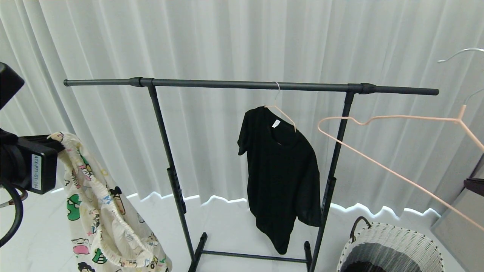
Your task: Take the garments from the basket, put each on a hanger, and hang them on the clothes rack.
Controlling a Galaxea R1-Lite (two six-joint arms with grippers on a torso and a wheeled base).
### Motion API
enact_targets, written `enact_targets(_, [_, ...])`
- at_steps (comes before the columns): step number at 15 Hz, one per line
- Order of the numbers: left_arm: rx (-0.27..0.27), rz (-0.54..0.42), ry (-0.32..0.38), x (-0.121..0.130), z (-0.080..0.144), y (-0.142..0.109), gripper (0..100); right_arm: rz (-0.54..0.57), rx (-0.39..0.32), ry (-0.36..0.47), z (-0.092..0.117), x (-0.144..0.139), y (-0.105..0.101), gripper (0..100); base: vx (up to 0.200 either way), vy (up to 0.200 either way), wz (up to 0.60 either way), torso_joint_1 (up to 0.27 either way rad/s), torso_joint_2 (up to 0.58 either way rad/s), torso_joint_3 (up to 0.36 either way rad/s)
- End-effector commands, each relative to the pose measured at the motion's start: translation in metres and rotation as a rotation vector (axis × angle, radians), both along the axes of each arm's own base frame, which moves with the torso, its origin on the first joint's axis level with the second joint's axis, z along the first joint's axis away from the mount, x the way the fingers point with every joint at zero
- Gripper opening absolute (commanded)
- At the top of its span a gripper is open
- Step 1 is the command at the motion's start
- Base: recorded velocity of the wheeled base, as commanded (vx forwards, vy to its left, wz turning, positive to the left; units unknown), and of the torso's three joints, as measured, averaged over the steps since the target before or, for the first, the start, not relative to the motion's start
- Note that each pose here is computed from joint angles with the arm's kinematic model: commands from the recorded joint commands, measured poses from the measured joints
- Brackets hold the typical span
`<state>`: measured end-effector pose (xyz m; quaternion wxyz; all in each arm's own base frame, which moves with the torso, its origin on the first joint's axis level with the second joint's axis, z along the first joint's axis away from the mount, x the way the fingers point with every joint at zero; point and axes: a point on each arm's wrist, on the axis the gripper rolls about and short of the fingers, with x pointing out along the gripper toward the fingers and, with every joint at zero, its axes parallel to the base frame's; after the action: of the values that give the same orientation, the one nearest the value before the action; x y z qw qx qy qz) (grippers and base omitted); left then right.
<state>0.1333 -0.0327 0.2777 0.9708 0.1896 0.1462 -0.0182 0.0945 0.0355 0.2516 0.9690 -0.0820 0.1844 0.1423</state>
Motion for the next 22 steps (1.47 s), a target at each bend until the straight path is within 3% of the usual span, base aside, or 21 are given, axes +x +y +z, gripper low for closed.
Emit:
enact_targets(1, [0.001,-0.004,0.010,0.000,-0.003,-0.001,0,0.066,0.007,-0.003,0.001,-0.003,0.006,0,-0.200,0.000,0.00,0.002,0.00,0.002])
enact_targets(5, [-0.004,-0.069,0.031,-0.002,-0.009,-0.009,0,0.311,0.056,0.090,-0.010,-0.007,0.031,0,0.000,0.000,0.00,0.000,0.00,0.000])
enact_targets(7, [-0.047,-0.085,0.067,0.007,-0.014,-0.018,0,0.427,0.105,0.160,-0.019,-0.015,0.047,0,0.000,0.000,0.00,0.000,0.00,0.000])
enact_targets(11, [-0.117,0.016,0.058,0.045,0.002,-0.036,0,0.595,0.139,0.198,-0.030,-0.019,0.082,0,0.000,0.000,0.00,0.000,0.00,0.000])
enact_targets(14, [-0.153,0.078,0.093,0.071,-0.004,-0.048,0,0.631,0.164,0.186,-0.033,-0.009,0.110,0,0.000,0.000,0.00,0.000,0.00,0.000])
enact_targets(18, [-0.281,0.102,0.050,0.083,0.010,-0.067,0,0.594,0.164,0.193,-0.046,0.009,0.140,0,0.000,0.000,0.00,0.000,0.00,0.000])
enact_targets(22, [-0.302,0.106,0.053,0.086,0.009,-0.072,0,0.503,0.224,0.160,-0.054,0.027,0.168,0,0.000,0.000,0.00,0.000,0.00,0.000])
